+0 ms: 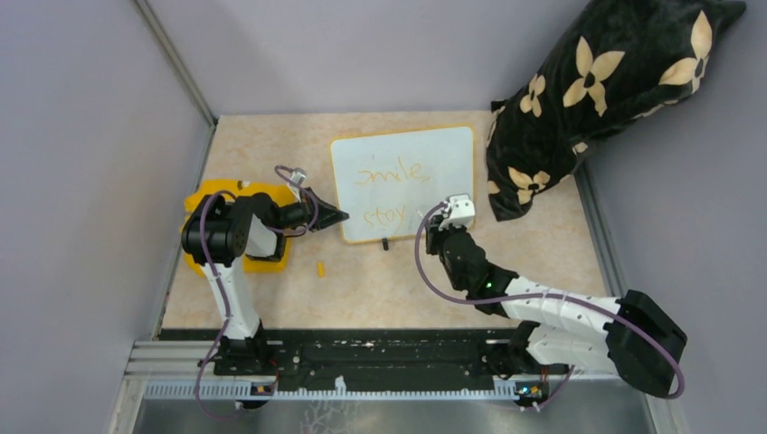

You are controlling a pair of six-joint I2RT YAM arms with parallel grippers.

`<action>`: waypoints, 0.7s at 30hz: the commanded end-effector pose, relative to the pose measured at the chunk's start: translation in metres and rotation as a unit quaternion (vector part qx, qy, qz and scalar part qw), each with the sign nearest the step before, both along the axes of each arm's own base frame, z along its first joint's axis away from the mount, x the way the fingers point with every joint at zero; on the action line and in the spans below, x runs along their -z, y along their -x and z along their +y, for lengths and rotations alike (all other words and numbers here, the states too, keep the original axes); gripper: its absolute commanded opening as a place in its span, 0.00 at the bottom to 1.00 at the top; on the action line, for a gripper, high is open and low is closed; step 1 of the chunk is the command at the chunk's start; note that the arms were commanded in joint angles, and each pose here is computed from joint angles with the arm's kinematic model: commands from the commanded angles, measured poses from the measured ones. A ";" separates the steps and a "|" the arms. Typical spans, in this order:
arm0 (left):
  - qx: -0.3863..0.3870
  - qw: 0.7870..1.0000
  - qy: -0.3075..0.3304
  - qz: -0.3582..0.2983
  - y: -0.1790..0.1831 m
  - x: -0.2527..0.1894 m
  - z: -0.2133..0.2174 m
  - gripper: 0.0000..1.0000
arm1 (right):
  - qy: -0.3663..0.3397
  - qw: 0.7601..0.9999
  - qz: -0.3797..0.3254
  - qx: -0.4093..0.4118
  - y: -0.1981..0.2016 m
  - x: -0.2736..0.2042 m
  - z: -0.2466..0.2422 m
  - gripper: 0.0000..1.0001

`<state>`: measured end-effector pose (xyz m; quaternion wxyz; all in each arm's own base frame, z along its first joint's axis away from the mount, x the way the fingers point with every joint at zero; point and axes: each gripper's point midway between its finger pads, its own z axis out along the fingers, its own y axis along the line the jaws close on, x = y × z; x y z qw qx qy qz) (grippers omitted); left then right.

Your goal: Write a sentence on the whiteboard

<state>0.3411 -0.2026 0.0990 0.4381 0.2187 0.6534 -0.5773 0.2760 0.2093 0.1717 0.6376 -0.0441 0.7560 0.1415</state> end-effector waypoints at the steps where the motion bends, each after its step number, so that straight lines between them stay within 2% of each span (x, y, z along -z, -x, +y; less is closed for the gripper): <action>1: -0.012 0.999 -0.003 -0.033 -0.009 -0.005 0.000 0.00 | -0.031 0.999 -0.021 0.013 -0.006 -0.022 0.008 0.00; 15: -0.012 0.999 -0.002 -0.033 -0.009 -0.006 0.000 0.00 | -0.053 0.997 -0.050 0.028 -0.024 -0.046 0.022 0.00; 21: -0.011 0.999 -0.002 -0.032 -0.009 -0.005 0.000 0.00 | -0.053 0.997 -0.036 0.040 -0.035 -0.040 0.021 0.00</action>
